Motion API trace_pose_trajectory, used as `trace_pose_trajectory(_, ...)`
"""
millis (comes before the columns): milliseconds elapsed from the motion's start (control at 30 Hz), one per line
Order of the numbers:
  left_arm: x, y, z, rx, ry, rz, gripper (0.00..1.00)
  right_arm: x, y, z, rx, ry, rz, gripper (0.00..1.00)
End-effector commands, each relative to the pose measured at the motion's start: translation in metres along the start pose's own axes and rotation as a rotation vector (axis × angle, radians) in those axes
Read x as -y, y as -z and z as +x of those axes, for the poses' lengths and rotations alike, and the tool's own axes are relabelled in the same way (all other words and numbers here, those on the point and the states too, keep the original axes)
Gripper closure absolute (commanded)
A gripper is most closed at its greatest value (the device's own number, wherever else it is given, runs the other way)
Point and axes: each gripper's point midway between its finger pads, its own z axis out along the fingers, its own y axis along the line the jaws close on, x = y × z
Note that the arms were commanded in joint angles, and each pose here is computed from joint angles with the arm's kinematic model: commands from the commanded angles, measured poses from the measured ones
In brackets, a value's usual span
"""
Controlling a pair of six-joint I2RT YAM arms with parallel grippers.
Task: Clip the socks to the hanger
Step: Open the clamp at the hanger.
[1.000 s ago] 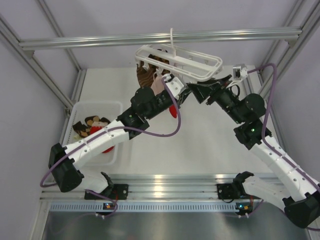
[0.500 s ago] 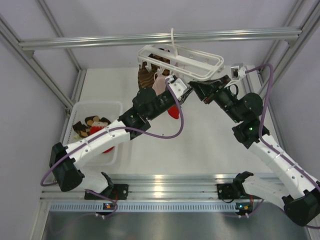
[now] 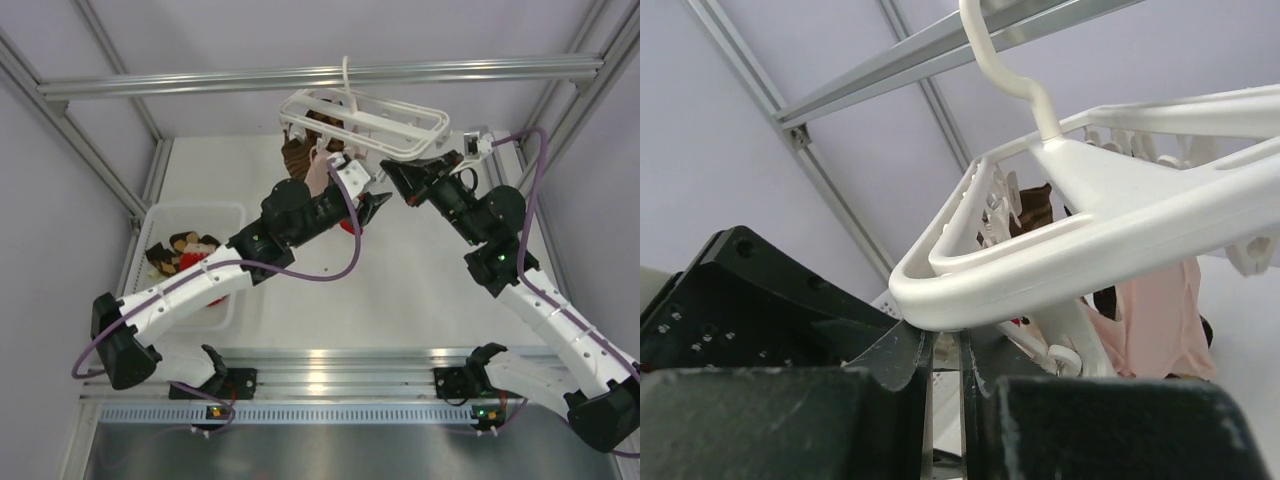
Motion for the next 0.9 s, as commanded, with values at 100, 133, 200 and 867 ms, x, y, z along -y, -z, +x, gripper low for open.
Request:
trace_pose_trajectory(100, -0.021, 0.057, -0.038, 0.002, 0.168, 0.022, 0.45, -0.007, -0.002, -0.032, 0.080, 0.026, -0.009, 1.00)
trace_pose_trajectory(133, -0.026, 0.068, -0.024, -0.058, 0.264, 0.024, 0.44, -0.006, -0.002, -0.032, 0.080, 0.029, -0.006, 1.00)
trace_pose_trajectory(200, -0.064, 0.097, -0.011, -0.078, 0.352, -0.054, 0.43, -0.005, -0.001, -0.033, 0.079, 0.032, 0.000, 1.00)
trace_pose_trajectory(867, -0.165, 0.368, 0.170, -1.036, 0.342, -0.939, 0.40, 0.002, 0.001, -0.022, 0.024, 0.045, 0.021, 1.00)
